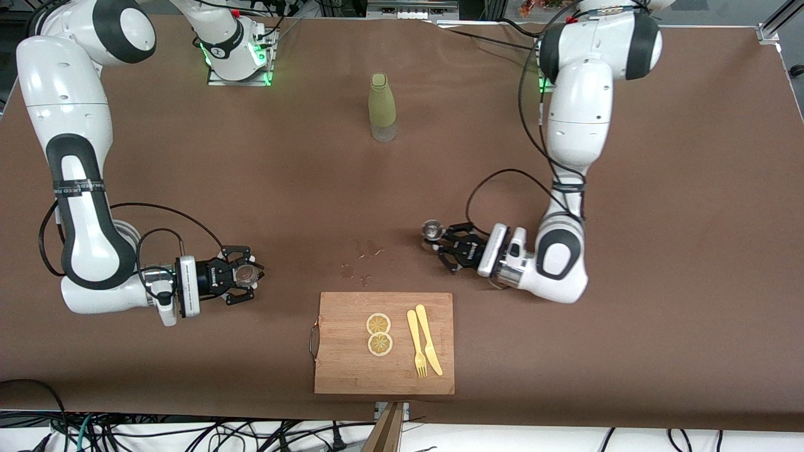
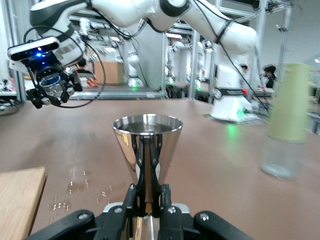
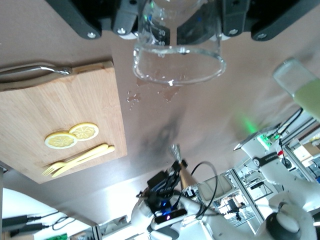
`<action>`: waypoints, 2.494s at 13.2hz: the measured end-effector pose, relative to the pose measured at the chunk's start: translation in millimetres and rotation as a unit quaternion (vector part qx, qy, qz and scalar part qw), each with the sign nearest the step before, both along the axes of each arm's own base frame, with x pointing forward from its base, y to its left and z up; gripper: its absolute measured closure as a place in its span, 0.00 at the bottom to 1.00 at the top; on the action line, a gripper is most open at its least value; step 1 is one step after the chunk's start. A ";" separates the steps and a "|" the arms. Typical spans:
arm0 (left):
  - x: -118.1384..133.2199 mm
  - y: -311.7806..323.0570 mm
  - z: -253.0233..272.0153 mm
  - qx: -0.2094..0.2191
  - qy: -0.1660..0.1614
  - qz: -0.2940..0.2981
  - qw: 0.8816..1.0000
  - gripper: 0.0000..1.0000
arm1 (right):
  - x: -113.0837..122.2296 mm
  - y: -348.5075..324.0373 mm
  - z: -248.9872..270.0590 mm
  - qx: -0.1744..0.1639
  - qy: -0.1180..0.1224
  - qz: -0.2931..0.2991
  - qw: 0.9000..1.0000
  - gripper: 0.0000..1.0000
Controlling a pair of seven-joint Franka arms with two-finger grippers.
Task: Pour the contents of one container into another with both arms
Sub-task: 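Tip the jigger upright and pull both grippers apart, then lower the beaker and jigger onto the table and open both grippers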
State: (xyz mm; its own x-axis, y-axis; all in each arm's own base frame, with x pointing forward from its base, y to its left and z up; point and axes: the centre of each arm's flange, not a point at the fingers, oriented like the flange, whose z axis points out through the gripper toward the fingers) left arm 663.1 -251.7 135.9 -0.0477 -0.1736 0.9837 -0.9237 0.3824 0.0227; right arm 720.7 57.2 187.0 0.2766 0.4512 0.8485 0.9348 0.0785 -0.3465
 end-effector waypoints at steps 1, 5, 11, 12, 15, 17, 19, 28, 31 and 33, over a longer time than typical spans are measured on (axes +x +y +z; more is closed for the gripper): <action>4.1 32.4 9.7 0.014 -0.006 -0.011 1.000 0.79 | -1.9 -2.3 -6.9 0.004 -0.012 0.006 1.000 0.84; 3.9 146.8 34.9 0.039 -0.028 -0.044 0.998 0.79 | -11.3 -36.8 -32.1 -0.004 -0.059 0.020 0.998 0.84; -37.2 267.0 6.1 0.035 -0.027 -0.084 0.995 0.79 | -33.1 -68.8 -73.5 0.027 -0.090 0.007 0.996 0.84; -43.0 288.5 4.2 0.045 -0.018 -0.087 0.995 0.79 | -33.8 -68.2 -75.1 0.030 -0.094 0.008 0.995 0.84; -55.3 333.4 -0.9 0.047 -0.014 -0.077 0.996 0.79 | -36.6 -77.0 -79.4 0.028 -0.101 0.012 0.994 0.84; -61.1 339.1 -11.9 0.037 -0.014 -0.075 0.996 0.79 | -40.3 -84.0 -83.6 0.027 -0.104 0.015 0.994 0.84; -65.8 341.5 -22.9 0.030 -0.012 -0.074 0.997 0.79 | -45.0 -85.4 -91.3 0.029 -0.107 0.019 0.994 0.84; -78.4 347.1 -55.2 0.021 -0.002 -0.070 0.997 0.79 | -50.7 -98.7 -102.4 0.027 -0.107 0.011 0.994 0.43; -78.5 348.0 -55.3 0.021 -0.003 -0.069 0.997 0.79 | -52.4 -110.6 -104.3 0.018 -0.104 0.006 0.994 0.09; -78.7 349.6 -55.3 0.021 -0.004 -0.068 0.997 0.79 | -56.3 -125.5 -105.4 0.012 -0.097 0.005 0.995 0.00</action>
